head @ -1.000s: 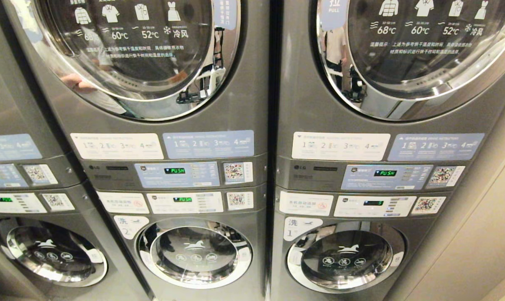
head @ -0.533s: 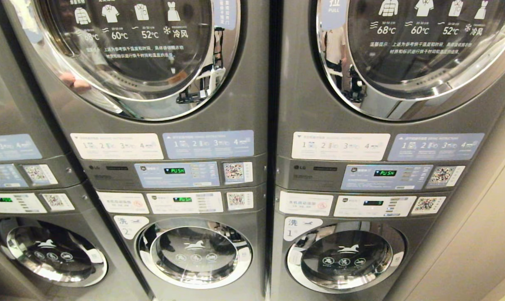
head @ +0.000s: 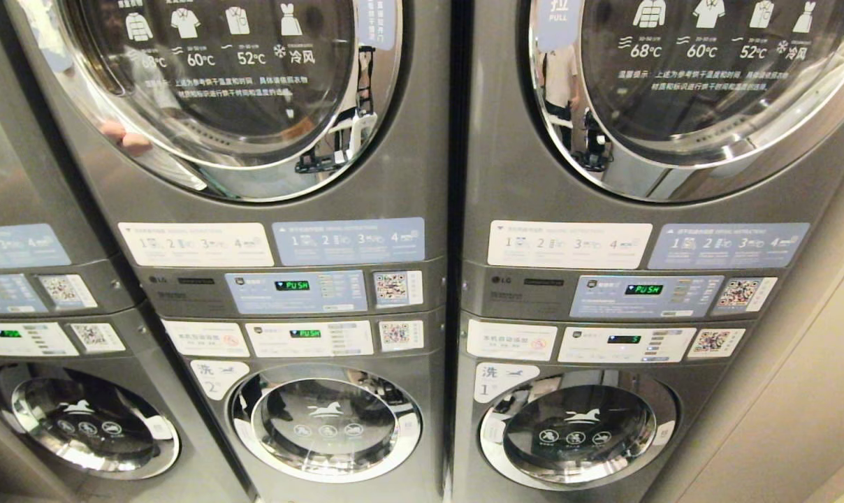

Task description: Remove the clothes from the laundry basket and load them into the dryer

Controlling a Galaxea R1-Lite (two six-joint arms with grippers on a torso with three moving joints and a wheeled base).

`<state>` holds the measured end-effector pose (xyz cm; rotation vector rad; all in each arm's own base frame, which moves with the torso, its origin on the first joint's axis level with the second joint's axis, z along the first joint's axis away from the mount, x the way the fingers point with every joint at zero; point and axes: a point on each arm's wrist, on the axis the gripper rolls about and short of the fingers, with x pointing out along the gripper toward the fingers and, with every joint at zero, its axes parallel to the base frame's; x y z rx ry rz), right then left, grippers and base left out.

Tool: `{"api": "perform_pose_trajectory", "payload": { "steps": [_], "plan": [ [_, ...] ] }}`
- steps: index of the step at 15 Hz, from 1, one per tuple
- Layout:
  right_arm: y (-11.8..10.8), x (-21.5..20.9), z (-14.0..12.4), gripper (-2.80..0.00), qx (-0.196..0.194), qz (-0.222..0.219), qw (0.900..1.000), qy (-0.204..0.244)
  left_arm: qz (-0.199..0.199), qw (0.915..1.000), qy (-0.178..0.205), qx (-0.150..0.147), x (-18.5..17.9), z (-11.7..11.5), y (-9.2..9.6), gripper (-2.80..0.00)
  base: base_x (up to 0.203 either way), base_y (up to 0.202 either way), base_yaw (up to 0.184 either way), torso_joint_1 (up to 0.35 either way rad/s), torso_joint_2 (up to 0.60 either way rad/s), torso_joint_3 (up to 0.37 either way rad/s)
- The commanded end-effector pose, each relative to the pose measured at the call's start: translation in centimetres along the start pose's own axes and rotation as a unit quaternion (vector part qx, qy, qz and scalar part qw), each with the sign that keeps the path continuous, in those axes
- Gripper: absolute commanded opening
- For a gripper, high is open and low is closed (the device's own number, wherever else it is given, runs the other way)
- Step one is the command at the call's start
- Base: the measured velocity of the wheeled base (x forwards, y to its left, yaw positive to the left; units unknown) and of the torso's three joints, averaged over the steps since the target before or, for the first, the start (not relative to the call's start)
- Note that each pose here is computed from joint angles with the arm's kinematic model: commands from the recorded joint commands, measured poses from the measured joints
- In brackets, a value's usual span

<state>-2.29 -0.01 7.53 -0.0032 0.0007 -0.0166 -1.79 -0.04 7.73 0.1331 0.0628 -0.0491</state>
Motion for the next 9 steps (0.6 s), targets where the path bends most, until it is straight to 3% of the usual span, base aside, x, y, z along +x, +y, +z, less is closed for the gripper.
{"api": "perform_pose_trajectory", "payload": {
  "steps": [1,9],
  "plan": [
    [-0.01,0.01,-0.01,-2.8,0.001,-0.002,1.0,0.001,0.008,0.9993,-0.035,0.007,-0.53,-0.18,-0.05,-2.8,0.0,0.0,0.0,0.0,0.0,0.0],
    [0.0,0.01,-0.01,-2.8,-0.015,0.001,1.0,0.001,0.01,0.9993,-0.034,0.008,-0.49,-0.14,-0.04,-2.8,0.0,0.0,0.0,0.0,0.0,0.0]
  ]
}}
